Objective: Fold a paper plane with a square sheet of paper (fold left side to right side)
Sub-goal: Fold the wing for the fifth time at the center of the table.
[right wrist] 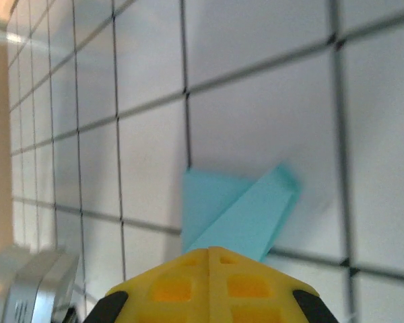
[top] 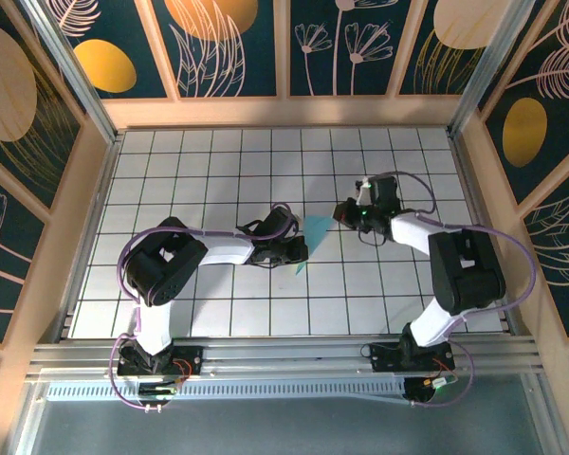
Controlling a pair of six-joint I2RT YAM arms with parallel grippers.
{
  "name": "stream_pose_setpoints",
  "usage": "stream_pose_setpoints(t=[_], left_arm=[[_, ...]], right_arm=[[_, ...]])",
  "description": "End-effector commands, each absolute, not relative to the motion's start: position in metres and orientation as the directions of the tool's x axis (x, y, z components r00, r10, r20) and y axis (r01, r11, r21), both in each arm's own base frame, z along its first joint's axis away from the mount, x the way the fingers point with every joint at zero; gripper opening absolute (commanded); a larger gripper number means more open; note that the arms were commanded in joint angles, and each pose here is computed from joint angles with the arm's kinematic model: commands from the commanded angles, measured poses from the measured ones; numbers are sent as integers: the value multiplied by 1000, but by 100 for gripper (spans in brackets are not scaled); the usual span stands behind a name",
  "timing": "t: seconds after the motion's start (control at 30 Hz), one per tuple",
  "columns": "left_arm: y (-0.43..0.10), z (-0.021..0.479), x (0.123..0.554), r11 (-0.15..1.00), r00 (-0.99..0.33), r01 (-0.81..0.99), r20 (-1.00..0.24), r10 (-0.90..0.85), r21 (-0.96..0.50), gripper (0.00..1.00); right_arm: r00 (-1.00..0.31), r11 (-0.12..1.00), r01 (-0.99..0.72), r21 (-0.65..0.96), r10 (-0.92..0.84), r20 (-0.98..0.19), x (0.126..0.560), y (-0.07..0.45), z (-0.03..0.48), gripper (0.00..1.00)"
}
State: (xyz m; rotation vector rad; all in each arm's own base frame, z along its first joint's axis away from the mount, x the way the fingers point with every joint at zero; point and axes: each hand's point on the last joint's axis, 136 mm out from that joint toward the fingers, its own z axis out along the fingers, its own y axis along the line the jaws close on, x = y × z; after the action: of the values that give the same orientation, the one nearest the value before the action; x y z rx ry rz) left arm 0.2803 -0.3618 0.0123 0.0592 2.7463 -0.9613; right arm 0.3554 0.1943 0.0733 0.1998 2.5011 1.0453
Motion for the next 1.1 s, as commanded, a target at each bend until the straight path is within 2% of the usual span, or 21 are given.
stream_pose_setpoints(t=[0.0, 0.2, 0.43, 0.77, 1.07], left_arm=[[-319, -36, 256, 885, -992, 13, -115, -46, -465, 0], [-324, -32, 257, 874, -992, 13, -118, -51, -486, 0], [-332, -19, 260, 847, -990, 20, -130, -58, -532, 0], [-347, 39, 272, 763, -980, 63, -183, -73, -643, 3], [-364, 52, 248, 666, -996, 62, -84, -1, -743, 0]], right_arm=[[-937, 651, 25, 758, 279, -209, 325, 222, 61, 0], [-955, 653, 41, 757, 247, -162, 316, 244, 42, 0], [-967, 697, 78, 713, 227, -116, 307, 242, 15, 0], [-977, 781, 127, 611, 206, -59, 287, 223, -19, 0], [-978, 793, 124, 597, 200, -63, 287, 221, -21, 0]])
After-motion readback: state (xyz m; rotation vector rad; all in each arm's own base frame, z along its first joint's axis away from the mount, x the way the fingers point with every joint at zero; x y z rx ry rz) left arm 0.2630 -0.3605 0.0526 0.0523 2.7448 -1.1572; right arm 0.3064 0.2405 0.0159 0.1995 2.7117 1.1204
